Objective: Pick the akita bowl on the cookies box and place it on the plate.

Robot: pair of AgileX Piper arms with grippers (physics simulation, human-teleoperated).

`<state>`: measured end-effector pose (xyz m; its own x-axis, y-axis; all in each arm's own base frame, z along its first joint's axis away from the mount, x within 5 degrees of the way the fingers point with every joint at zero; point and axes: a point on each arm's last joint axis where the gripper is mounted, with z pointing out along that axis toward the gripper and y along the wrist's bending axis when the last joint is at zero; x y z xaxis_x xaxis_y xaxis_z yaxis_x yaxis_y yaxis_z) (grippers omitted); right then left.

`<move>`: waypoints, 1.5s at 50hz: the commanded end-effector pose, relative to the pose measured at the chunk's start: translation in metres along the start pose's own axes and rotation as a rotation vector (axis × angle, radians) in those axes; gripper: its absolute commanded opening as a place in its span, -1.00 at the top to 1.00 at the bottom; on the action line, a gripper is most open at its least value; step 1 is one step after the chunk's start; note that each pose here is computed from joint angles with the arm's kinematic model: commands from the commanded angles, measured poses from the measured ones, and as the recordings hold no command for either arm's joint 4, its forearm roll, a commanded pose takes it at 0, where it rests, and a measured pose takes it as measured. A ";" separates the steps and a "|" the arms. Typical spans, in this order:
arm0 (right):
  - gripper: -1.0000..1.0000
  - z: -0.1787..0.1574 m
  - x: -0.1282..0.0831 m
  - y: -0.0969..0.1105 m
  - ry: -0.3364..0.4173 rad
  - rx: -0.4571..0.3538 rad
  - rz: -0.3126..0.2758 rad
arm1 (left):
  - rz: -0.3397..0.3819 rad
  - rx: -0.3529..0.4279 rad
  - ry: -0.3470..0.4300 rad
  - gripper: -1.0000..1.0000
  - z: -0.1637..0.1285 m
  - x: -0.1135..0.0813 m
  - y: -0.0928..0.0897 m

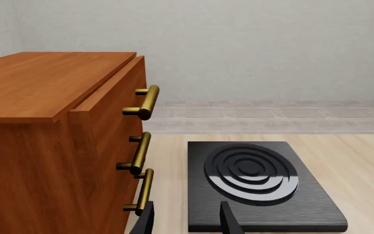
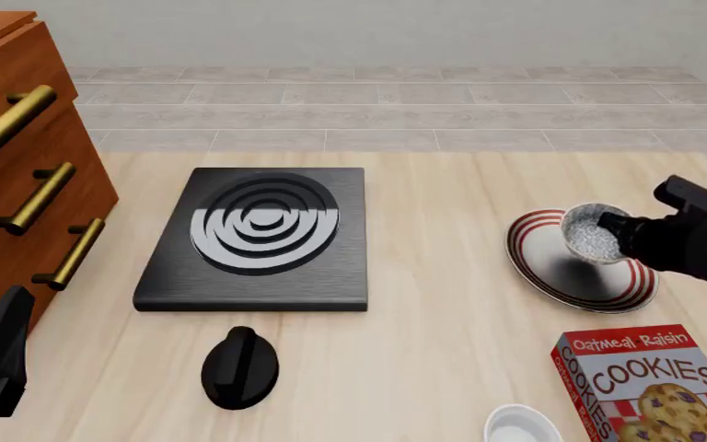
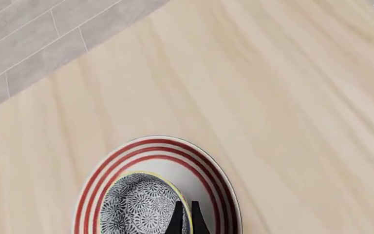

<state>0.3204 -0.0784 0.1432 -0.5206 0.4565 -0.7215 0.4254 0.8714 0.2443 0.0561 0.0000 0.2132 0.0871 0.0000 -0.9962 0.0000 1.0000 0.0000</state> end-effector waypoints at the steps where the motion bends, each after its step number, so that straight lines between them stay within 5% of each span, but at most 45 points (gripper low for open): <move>1: 1.00 0.004 0.001 0.000 -0.001 0.001 0.010 | 0.000 0.000 0.000 -1.00 0.000 0.000 0.000; 27: 1.00 0.011 0.006 -0.003 0.011 0.007 0.013 | 0.000 0.000 0.000 -1.00 0.000 0.000 0.000; 28: -1.00 0.011 0.005 -0.002 0.010 0.006 0.011 | 0.000 0.000 0.000 -1.00 0.000 0.000 0.000; 56: -1.00 -0.010 -0.012 -0.001 -0.030 0.002 0.009 | 0.000 0.000 0.000 -1.00 0.000 0.000 0.000; 68: -1.00 -0.078 -0.045 0.004 -0.150 -0.017 0.004 | 0.000 0.000 0.000 -1.00 0.000 0.000 0.000; 75: -1.00 -0.152 -0.064 0.019 -0.253 -0.072 -0.008 | 0.000 0.000 0.000 -1.00 0.000 0.000 0.000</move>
<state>0.2889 -0.0784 0.2312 -0.4033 0.4287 -0.8084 0.4060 0.8756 0.2618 0.0561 0.0000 0.2132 0.0871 0.0000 -0.9962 0.0000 1.0000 0.0000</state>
